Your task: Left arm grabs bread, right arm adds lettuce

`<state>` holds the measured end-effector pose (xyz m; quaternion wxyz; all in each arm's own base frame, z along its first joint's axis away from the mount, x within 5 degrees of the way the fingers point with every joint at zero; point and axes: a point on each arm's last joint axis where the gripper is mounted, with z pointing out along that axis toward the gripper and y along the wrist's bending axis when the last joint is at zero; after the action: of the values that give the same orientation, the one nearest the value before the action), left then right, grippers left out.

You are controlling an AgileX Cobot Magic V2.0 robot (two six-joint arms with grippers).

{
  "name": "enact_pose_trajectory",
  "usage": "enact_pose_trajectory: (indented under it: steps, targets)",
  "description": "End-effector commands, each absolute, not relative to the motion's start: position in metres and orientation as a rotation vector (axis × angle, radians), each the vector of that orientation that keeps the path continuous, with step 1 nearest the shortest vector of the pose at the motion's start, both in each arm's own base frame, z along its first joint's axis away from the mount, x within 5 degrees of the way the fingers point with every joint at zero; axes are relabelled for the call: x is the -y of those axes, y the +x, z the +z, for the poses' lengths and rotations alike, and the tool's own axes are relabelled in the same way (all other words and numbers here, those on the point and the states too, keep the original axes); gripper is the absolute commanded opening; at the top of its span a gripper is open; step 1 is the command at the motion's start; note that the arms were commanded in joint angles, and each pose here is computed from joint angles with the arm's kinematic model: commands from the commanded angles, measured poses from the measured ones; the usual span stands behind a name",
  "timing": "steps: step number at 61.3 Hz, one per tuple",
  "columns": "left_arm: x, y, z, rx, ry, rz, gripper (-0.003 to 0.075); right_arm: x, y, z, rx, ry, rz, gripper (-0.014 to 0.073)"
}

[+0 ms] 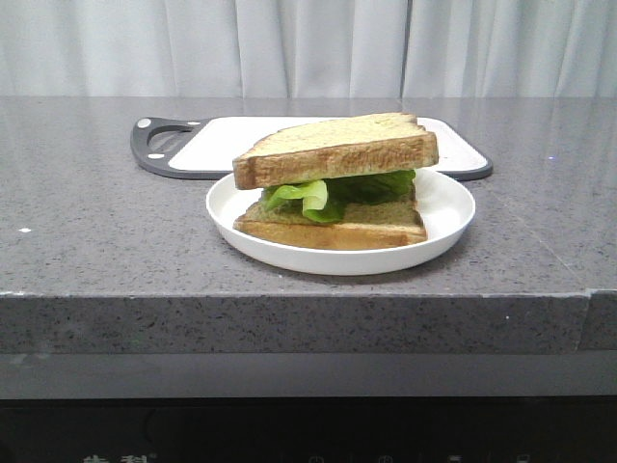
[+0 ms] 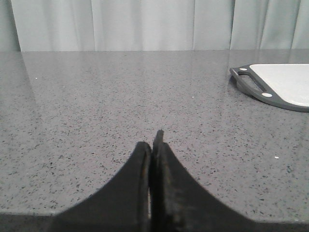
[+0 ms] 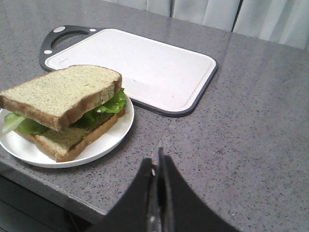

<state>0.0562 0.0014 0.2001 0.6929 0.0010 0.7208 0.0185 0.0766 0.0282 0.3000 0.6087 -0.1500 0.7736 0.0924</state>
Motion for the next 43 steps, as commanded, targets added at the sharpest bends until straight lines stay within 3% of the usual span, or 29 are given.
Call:
enact_pose_trajectory:
  steps: [1,27,43]
  targets:
    - [-0.002,0.055,0.206,-1.522,-0.015,0.029,-0.0019,-0.026,0.079,0.314,-1.695,-0.310,0.193,-0.0050]
    - [-0.002,0.055,0.206,-1.522,-0.015,0.029,-0.0019,-0.026,0.079,0.315,-1.690,-0.311,0.195,-0.0050]
    - [-0.002,0.055,0.206,-1.522,-0.015,0.029,-0.0019,-0.015,0.083,0.299,-1.578,-0.163,0.107,-0.0050]
